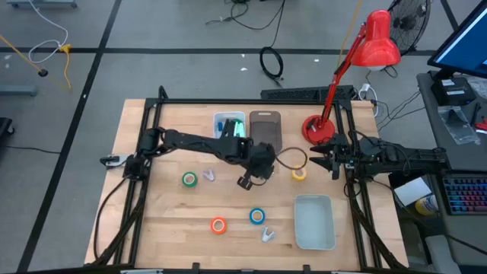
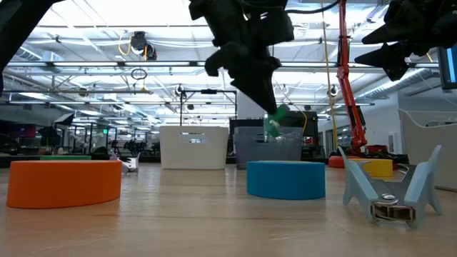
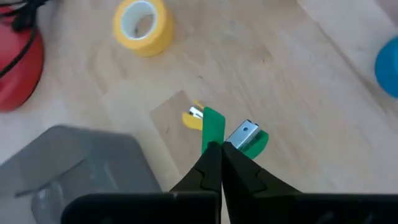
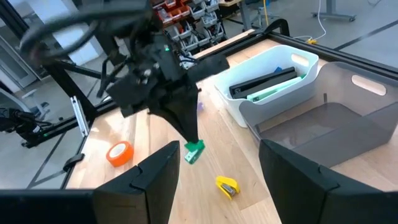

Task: Pick and place Stapler, Stapler remover, tape
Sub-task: Put the green stapler into the white bin

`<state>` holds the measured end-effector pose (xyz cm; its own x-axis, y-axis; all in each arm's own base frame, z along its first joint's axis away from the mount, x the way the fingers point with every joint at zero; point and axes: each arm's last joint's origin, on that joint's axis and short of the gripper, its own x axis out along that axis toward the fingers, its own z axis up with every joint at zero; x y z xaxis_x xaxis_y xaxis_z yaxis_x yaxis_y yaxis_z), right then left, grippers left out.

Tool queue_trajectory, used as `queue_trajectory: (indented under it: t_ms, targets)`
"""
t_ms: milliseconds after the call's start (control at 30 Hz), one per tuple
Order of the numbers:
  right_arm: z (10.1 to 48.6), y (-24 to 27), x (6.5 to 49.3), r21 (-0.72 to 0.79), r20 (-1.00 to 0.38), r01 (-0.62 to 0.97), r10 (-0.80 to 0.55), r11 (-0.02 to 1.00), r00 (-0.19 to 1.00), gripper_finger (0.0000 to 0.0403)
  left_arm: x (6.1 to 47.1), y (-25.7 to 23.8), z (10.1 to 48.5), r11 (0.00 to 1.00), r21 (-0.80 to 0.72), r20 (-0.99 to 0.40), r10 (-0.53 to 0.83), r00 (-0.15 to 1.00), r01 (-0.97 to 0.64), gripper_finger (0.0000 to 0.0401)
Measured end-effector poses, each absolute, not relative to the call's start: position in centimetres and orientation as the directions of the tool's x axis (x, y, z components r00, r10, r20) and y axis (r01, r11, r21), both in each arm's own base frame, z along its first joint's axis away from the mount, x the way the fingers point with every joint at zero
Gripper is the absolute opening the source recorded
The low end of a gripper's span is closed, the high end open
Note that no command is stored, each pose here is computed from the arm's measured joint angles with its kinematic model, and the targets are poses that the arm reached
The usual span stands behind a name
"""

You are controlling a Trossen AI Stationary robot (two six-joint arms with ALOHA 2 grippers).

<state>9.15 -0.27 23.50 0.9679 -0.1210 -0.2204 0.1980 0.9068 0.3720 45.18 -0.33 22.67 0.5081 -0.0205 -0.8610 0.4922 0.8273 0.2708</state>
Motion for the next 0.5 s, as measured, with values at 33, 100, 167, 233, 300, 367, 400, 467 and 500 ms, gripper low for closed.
queue_trajectory:
  t_ms: [33,100,167,233,300,367,400,467,500]
  targets:
    - [23.5,-0.3,9.1,0.37,-0.221,0.197,-0.12,0.908,0.968,0.0212,45.1,-0.1,23.0,0.837,0.269,-0.855,-0.02,0.518,0.476,0.0001]
    - [23.5,-0.3,9.2,0.361,-0.221,0.196,-0.12,0.912,0.968,0.0212,44.8,0.4,24.0,0.859,0.265,-0.847,-0.011,0.532,0.438,0.0001]
    - [23.5,-0.3,9.1,0.357,-0.221,0.195,-0.12,0.913,0.968,0.0212,44.3,1.1,25.3,0.884,0.271,-0.828,0.013,0.56,0.381,0.0001]
    - [23.5,-0.3,9.1,0.353,-0.221,0.194,-0.12,0.915,0.968,0.0212,43.8,2.1,26.4,0.919,0.254,-0.815,0.036,0.578,0.301,0.0001]
    - [23.5,-0.3,9.1,0.352,-0.221,0.194,-0.121,0.916,0.968,0.0212,43.3,3.3,27.6,0.954,0.23,-0.8,0.072,0.595,0.194,0.0001]
    - [23.5,-0.3,9.1,0.352,-0.22,0.194,-0.121,0.916,0.968,0.0212,42.5,4.6,28.9,0.977,0.204,-0.781,0.124,0.612,0.062,0.0001]
    - [23.5,-0.3,9.1,0.352,-0.221,0.194,-0.12,0.916,0.968,0.0212,42.2,5.4,29.5,0.982,0.19,-0.77,0.154,0.619,-0.009,0.0001]
    - [23.5,-0.3,9.1,0.353,-0.22,0.194,-0.121,0.915,0.968,0.0212,41.1,7.1,30.8,0.975,0.163,-0.754,0.223,0.618,-0.153,0.0001]
    - [23.5,-0.3,9.1,0.353,-0.221,0.195,-0.121,0.915,0.968,0.0212,40.6,7.9,31.2,0.962,0.158,-0.754,0.262,0.602,-0.221,0.0001]
